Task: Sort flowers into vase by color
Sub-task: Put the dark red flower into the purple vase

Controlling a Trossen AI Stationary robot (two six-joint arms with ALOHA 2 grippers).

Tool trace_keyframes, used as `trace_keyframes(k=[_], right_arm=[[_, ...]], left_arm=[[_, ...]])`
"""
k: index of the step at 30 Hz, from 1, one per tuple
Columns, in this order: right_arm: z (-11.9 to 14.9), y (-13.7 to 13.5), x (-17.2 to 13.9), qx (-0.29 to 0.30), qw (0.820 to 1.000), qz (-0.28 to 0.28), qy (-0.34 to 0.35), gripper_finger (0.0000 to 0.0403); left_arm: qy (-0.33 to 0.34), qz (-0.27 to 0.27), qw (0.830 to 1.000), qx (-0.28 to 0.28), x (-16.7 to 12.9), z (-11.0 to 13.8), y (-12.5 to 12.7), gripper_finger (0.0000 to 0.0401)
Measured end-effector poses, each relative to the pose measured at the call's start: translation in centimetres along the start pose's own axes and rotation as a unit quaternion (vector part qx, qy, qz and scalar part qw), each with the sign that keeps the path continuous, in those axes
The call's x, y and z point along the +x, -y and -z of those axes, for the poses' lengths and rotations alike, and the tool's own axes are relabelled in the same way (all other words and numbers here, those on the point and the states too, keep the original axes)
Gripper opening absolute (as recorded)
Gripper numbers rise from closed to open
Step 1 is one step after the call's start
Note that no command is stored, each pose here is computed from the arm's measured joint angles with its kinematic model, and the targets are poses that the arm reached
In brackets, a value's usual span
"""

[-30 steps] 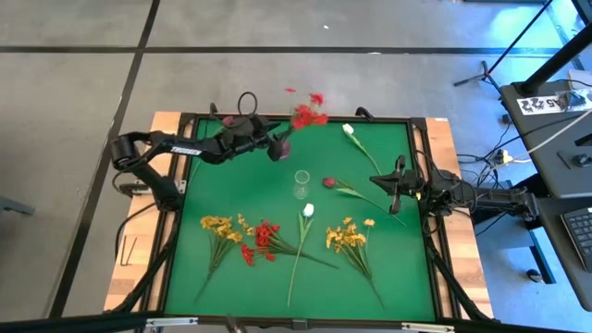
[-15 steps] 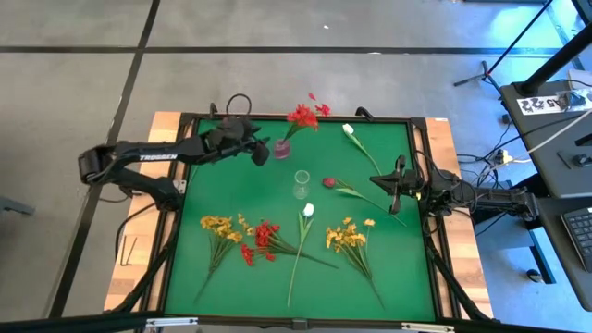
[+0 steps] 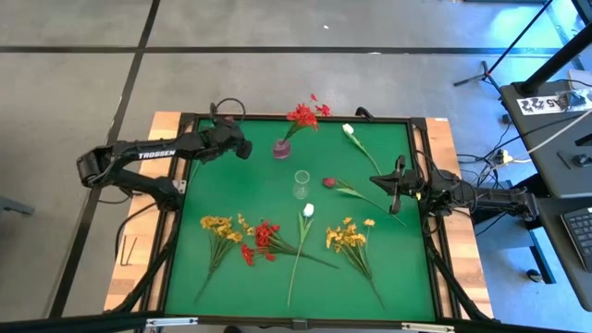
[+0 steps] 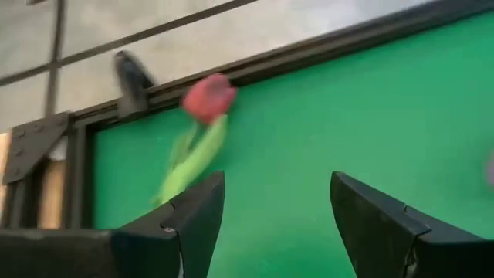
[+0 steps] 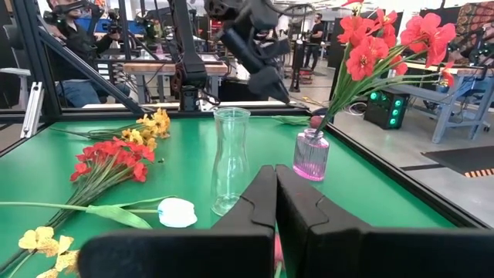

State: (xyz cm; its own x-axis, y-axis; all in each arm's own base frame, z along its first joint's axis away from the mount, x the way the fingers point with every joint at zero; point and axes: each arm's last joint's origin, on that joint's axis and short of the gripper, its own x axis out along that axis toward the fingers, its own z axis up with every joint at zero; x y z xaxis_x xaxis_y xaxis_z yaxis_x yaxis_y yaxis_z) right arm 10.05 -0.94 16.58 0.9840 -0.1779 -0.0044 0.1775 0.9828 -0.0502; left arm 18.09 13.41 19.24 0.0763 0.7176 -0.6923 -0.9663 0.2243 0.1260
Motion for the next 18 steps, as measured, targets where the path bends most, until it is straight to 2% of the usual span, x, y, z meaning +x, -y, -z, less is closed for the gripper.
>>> trace_keyframes(k=[5,12,18], right_arm=[[0.0,0.0,0.0,0.0,1.0,0.0,0.0,0.0001],[0.0,0.0,0.0,0.0,1.0,0.0,0.0,0.0001],[0.0,0.0,0.0,0.0,1.0,0.0,0.0,0.0001]], left_arm=[[-0.052,0.002,0.998,-0.023,1.1,-0.1,-1.0,0.0229],[-0.123,-0.052,0.99,-0.054,0.7,0.4,-2.4,0.0229],[-0.16,-0.084,0.983,-0.043,0.6,0.8,-3.4,0.0229]])
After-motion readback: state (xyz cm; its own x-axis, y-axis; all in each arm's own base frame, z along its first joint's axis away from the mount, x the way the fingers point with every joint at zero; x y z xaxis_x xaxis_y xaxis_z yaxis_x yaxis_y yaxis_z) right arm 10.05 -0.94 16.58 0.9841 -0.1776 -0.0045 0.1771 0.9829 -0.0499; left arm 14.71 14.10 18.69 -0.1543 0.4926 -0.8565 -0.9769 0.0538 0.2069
